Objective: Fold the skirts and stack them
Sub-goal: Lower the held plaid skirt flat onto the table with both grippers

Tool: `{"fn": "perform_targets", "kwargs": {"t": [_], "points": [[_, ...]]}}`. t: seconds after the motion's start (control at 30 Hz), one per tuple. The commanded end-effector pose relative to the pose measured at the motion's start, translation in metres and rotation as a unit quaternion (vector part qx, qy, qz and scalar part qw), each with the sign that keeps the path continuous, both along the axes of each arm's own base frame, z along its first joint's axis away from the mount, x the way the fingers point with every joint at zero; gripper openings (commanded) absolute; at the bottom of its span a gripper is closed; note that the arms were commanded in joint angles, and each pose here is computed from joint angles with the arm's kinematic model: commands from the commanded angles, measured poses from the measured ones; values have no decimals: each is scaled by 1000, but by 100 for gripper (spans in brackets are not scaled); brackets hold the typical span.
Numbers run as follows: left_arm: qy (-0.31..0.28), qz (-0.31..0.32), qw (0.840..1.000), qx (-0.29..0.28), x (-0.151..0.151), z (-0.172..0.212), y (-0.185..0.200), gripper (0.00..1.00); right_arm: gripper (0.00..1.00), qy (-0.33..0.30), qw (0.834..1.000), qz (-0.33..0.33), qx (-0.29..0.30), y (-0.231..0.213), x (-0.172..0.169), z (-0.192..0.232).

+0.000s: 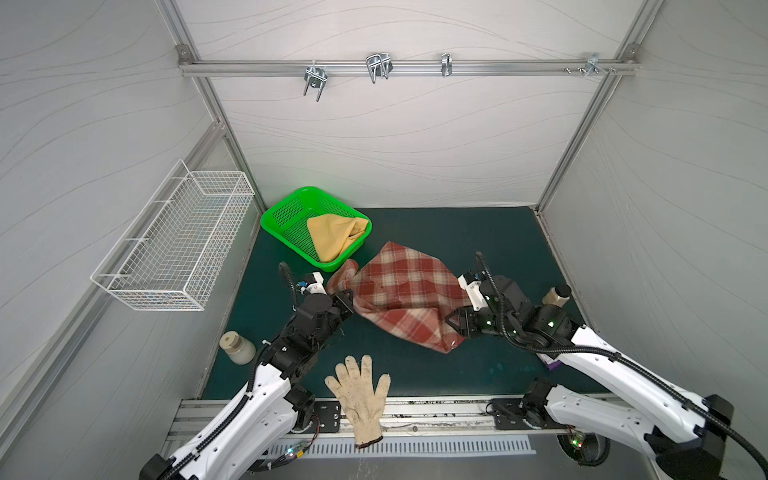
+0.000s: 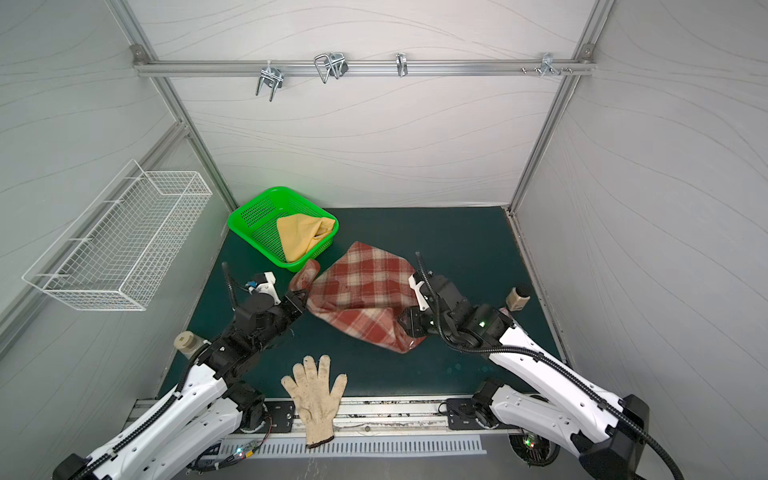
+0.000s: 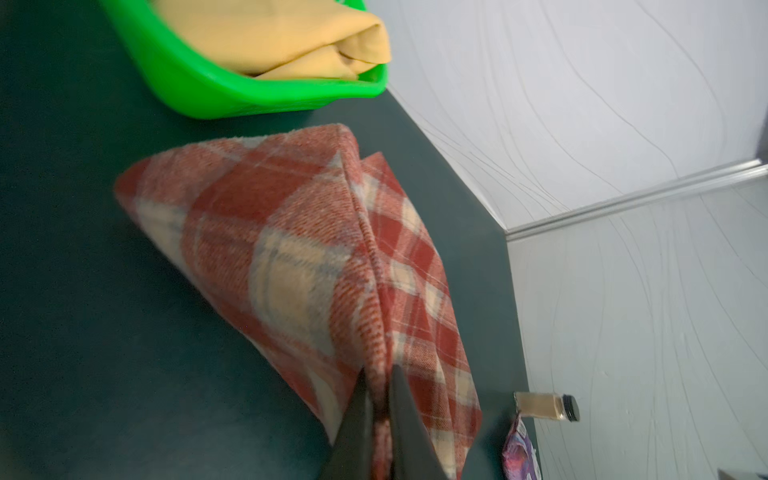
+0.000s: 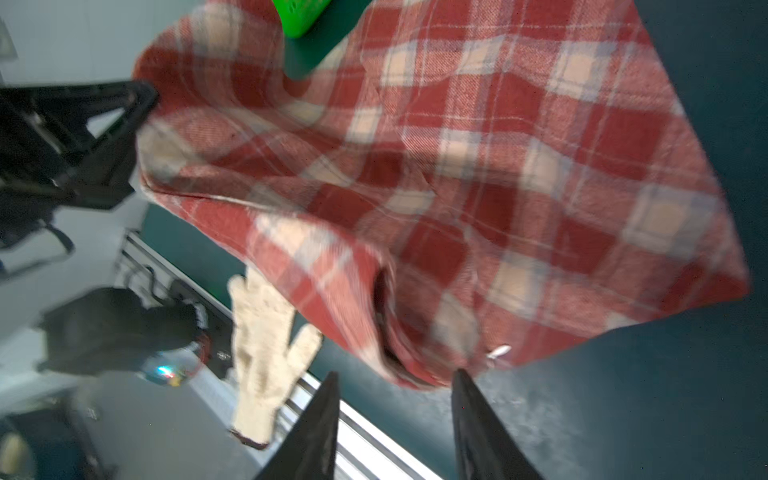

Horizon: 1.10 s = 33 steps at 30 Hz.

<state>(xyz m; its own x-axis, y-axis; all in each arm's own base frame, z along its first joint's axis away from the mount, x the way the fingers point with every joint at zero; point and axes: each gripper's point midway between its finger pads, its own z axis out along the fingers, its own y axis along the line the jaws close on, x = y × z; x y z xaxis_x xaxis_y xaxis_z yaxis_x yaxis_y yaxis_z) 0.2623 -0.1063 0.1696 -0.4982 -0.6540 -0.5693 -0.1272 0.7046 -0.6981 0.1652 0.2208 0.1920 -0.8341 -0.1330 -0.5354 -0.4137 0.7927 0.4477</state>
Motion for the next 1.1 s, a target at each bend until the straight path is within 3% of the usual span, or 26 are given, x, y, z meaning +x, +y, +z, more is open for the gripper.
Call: {"fn": "perform_targets", "kwargs": {"t": [0.0,0.1,0.17,0.23,0.37,0.43,0.5,0.8,1.07], "points": [[-6,49,999,13,-5,-1,22,15,67,-24,998,-21,59,4,1,31],[-10,68,998,12,-14,-8,34,18,88,-40,996,-24,81,3,1,50],[-14,84,996,11,-21,-8,43,30,99,-51,996,-39,65,-3,7,52],[-9,108,994,13,-30,-12,55,52,99,-53,997,-50,36,-6,14,43],[-19,111,993,16,-38,-7,61,67,99,-16,998,-65,-23,-3,32,3],[-37,96,995,4,-35,1,54,87,99,7,997,-71,-38,-2,44,-18],[-43,74,996,-2,-29,8,44,98,99,36,996,-78,-33,-2,54,-36],[5,-45,999,26,19,27,-21,99,99,144,984,-99,-47,-8,77,-106],[12,-65,997,32,47,27,-41,99,99,216,968,-122,-47,-20,93,-149]]}}
